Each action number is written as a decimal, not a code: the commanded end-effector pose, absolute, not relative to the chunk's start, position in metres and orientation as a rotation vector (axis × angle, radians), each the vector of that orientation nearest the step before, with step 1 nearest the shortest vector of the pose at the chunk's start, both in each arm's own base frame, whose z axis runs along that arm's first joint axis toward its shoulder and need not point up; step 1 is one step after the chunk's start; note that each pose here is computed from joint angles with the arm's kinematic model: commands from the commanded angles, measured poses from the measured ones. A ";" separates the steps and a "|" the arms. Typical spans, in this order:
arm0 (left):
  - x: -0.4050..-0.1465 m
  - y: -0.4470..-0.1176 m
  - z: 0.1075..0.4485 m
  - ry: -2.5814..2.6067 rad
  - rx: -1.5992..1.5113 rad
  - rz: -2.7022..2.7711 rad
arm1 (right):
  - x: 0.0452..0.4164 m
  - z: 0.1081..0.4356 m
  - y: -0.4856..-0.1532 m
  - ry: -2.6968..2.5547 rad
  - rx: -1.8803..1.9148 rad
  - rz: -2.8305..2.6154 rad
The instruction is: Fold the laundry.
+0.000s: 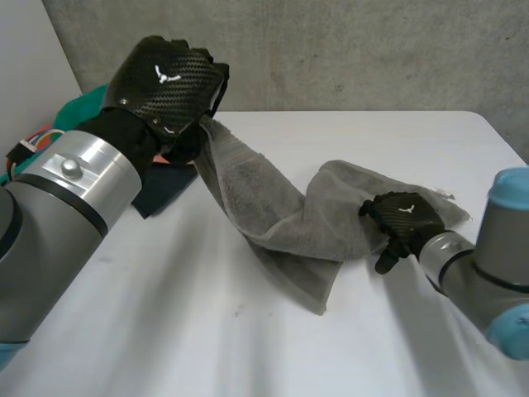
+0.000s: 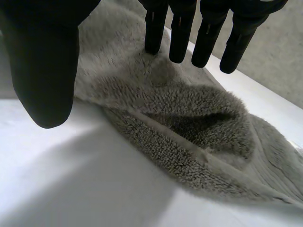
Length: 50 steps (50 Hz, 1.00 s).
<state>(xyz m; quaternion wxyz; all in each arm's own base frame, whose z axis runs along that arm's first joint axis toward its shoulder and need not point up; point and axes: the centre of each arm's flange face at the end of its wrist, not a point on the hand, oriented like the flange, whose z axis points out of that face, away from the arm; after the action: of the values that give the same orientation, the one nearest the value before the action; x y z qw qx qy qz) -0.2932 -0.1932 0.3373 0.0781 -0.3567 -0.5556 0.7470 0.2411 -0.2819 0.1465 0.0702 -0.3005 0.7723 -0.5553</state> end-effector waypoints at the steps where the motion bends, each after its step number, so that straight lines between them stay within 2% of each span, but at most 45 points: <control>1: -0.290 -0.193 0.347 -1.652 -1.023 2.268 | 0.249 0.115 -0.310 2.335 -0.907 -1.713; 4: -0.286 -0.192 0.354 -1.655 -0.990 2.307 | 0.242 0.129 -0.322 2.380 -0.834 -1.797; 7: -0.280 -0.196 0.362 -1.667 -0.949 2.354 | 0.236 0.161 -0.323 2.352 -0.786 -1.908; 8: -0.278 -0.197 0.363 -1.672 -0.941 2.366 | 0.235 0.175 -0.322 2.325 -0.781 -1.959; 9: -0.276 -0.199 0.364 -1.675 -0.933 2.377 | 0.231 0.213 -0.319 2.242 -0.764 -2.073; 12: -0.261 -0.211 0.375 -1.700 -0.880 2.448 | 0.219 0.263 -0.303 2.201 -0.795 -2.144; 15: -0.249 -0.223 0.376 -1.742 -0.847 2.482 | 0.208 0.296 -0.290 2.221 -0.906 -2.122; 19: -0.222 -0.247 0.370 -1.877 -0.798 2.505 | 0.197 0.315 -0.286 2.265 -1.003 -2.042; 23: -0.213 -0.253 0.350 -2.025 -0.814 2.399 | 0.180 0.324 -0.288 2.345 -1.027 -1.971; 29: -0.223 -0.254 0.313 -2.110 -0.926 2.197 | 0.181 0.320 -0.285 2.369 -1.096 -1.860; 34: -0.231 -0.278 0.283 -2.167 -0.951 2.085 | 0.184 0.277 -0.309 2.450 -1.121 -1.698; 37: -0.240 -0.294 0.284 -2.115 -0.943 2.139 | 0.191 0.266 -0.320 2.435 -1.112 -1.707; 41: -0.264 -0.325 0.296 -1.956 -0.913 2.273 | 0.212 0.264 -0.342 2.346 -1.084 -1.907; 42: -0.275 -0.338 0.312 -1.853 -0.882 2.364 | 0.215 0.271 -0.348 2.313 -1.064 -1.985; 44: -0.280 -0.354 0.333 -1.755 -0.823 2.477 | 0.220 0.288 -0.359 2.232 -0.998 -2.160; 45: -0.283 -0.366 0.359 -1.646 -0.739 2.600 | 0.223 0.310 -0.368 2.124 -0.908 -2.353; 50: -0.284 -0.373 0.423 -1.388 -0.507 2.842 | 0.223 0.367 -0.380 1.705 -0.663 -2.790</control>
<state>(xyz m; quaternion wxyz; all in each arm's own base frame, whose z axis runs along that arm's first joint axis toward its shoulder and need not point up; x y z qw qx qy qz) -0.2797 -0.3569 0.3410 -0.0084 -0.2507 -0.5494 0.7970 0.2188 -0.3646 0.2961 -0.0701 -0.2920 0.6638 -0.6850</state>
